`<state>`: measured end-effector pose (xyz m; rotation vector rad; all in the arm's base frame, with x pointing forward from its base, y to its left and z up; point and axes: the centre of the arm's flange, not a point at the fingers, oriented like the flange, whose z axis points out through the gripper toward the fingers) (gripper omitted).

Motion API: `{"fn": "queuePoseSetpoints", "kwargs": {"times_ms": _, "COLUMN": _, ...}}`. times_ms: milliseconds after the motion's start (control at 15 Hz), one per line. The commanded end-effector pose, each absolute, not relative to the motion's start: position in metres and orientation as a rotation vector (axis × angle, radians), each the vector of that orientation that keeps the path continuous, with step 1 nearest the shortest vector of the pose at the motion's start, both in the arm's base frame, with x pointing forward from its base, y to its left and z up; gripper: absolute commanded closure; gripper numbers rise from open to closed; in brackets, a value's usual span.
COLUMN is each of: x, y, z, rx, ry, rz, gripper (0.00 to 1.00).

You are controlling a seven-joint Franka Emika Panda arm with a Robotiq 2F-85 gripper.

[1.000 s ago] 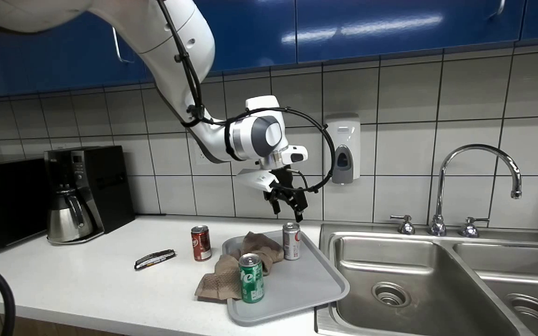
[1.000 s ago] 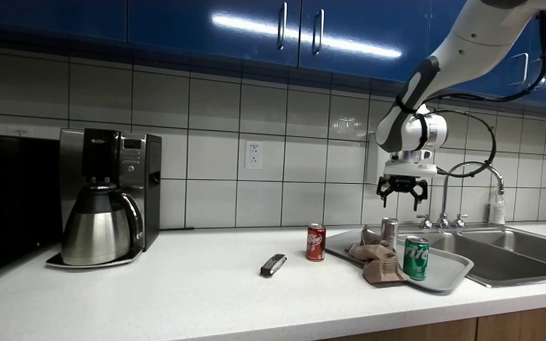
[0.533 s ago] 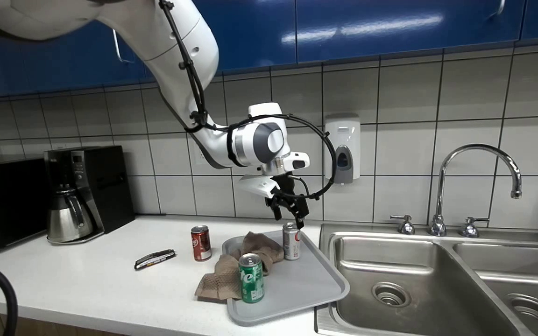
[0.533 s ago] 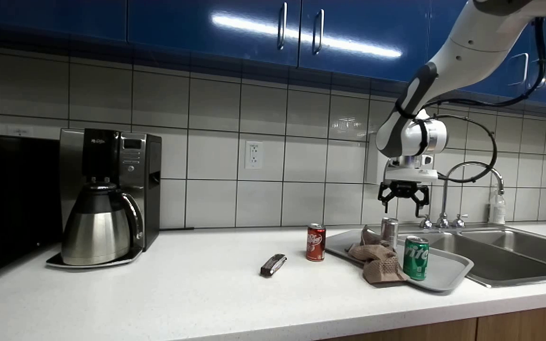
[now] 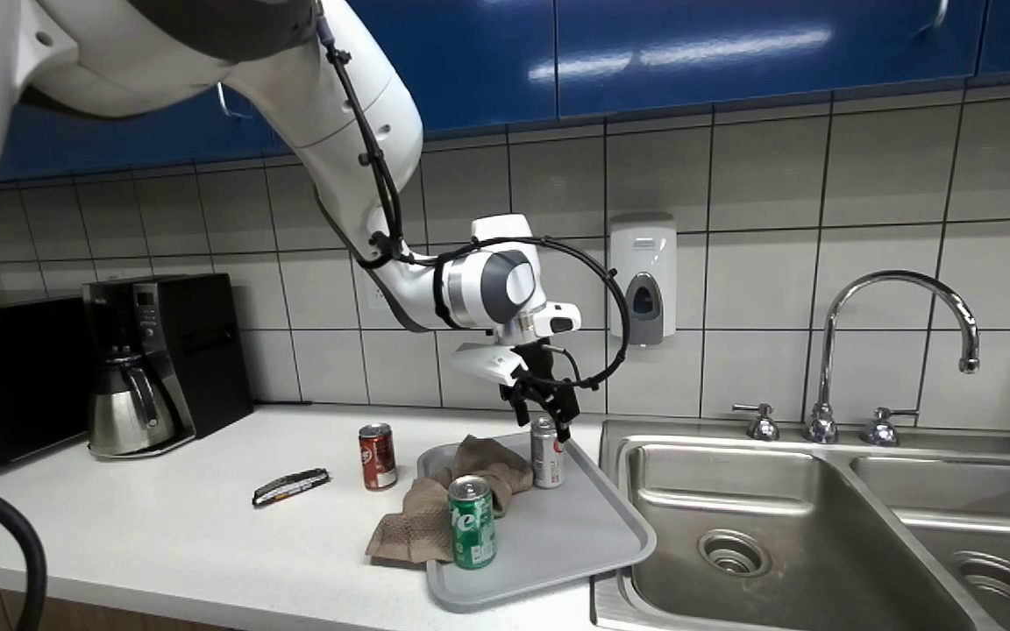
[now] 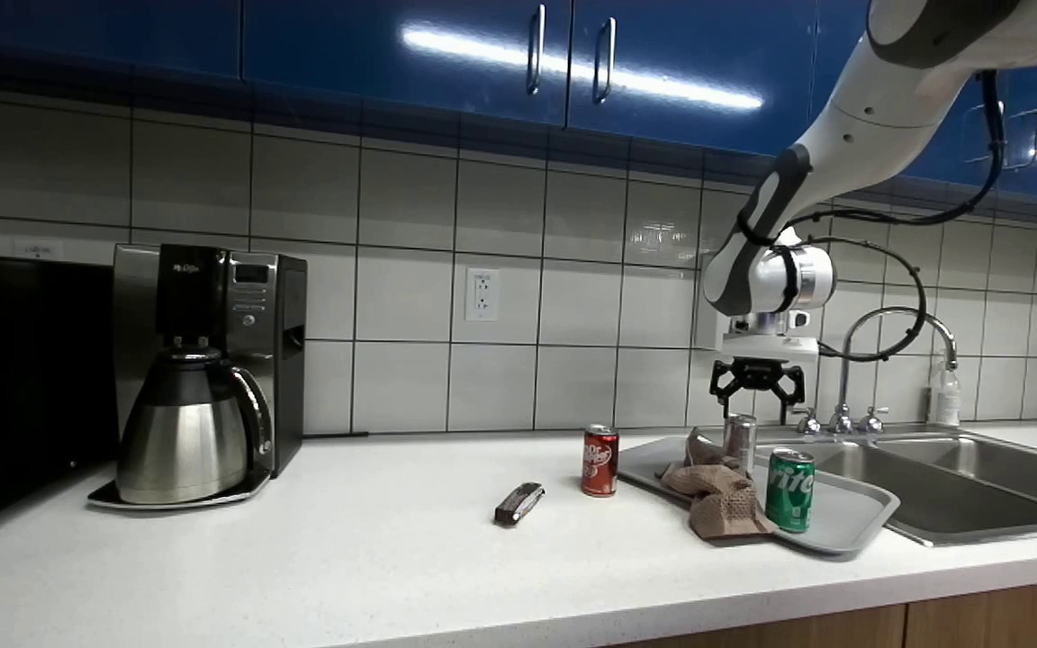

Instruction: Move the objects off of the tray

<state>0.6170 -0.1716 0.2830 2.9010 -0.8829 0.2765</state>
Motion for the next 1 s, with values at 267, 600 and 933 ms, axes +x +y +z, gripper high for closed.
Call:
{"fn": "queuePoseSetpoints", "kwargs": {"times_ms": 267, "x": 0.665, "y": -0.169, "z": 0.269, "rx": 2.915, "ry": -0.905, "rz": 0.251, "gripper": 0.00}}
{"fn": "queuePoseSetpoints", "kwargs": {"times_ms": 600, "x": 0.673, "y": -0.167, "z": 0.261, "rx": 2.918, "ry": -0.910, "rz": 0.243, "gripper": 0.00}}
{"fn": "queuePoseSetpoints", "kwargs": {"times_ms": 933, "x": 0.677, "y": -0.168, "z": 0.253, "rx": 2.916, "ry": -0.912, "rz": 0.220, "gripper": 0.00}}
